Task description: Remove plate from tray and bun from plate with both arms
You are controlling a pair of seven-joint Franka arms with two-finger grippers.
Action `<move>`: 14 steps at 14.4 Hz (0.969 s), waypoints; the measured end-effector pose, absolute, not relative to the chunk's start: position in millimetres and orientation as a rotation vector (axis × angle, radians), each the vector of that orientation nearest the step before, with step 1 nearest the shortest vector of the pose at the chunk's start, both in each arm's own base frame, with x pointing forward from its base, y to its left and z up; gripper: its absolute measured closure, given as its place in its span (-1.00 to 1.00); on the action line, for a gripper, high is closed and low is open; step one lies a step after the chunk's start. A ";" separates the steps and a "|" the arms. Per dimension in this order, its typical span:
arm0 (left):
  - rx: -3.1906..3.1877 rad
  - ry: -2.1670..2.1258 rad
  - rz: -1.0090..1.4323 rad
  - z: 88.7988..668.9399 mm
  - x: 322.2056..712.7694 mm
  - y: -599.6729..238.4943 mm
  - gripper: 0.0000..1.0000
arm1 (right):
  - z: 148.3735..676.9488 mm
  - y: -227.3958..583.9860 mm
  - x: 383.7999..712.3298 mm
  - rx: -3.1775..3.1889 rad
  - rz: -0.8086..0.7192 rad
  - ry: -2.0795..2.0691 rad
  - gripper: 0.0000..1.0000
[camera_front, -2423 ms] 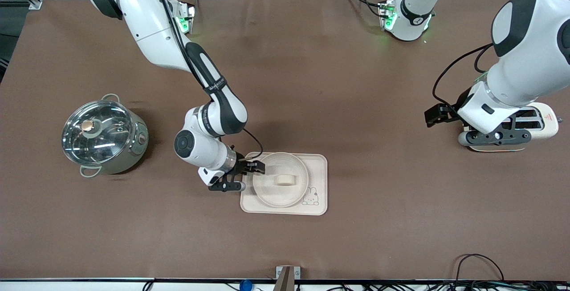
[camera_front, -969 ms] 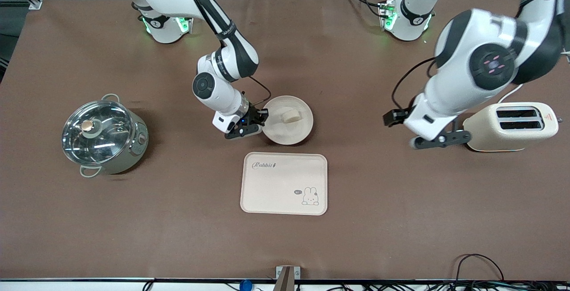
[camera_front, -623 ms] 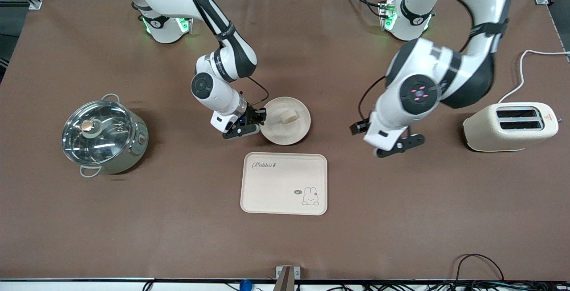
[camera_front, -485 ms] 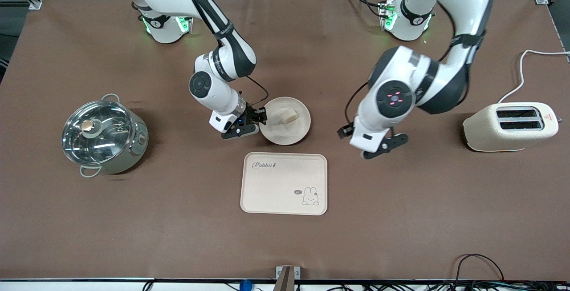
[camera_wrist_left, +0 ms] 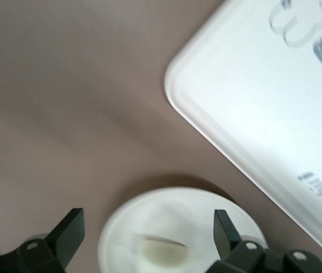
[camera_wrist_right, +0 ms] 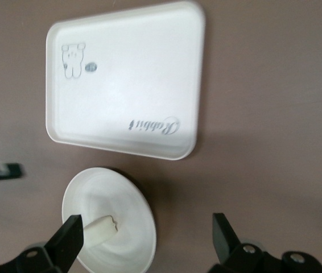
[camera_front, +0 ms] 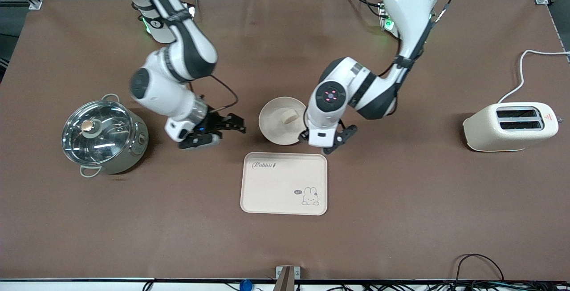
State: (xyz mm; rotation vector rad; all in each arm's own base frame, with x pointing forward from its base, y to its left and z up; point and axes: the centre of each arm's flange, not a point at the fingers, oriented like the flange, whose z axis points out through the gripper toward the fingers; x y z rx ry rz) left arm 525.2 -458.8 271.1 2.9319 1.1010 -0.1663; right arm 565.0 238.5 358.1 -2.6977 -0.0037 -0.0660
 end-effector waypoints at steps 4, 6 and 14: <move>2.860 1.164 -0.145 224.2 484.7 -505.5 -1.00 | 426.4 109.6 580.0 -2.817 -0.072 0.021 -1.00; 2.851 1.152 -0.140 204.8 471.3 -506.9 -1.00 | 460.3 63.1 577.3 -2.901 -0.064 0.011 -1.00; 2.857 1.171 -0.151 181.6 444.9 -509.1 -0.94 | 597.0 -39.6 551.0 -3.095 0.017 0.077 -1.00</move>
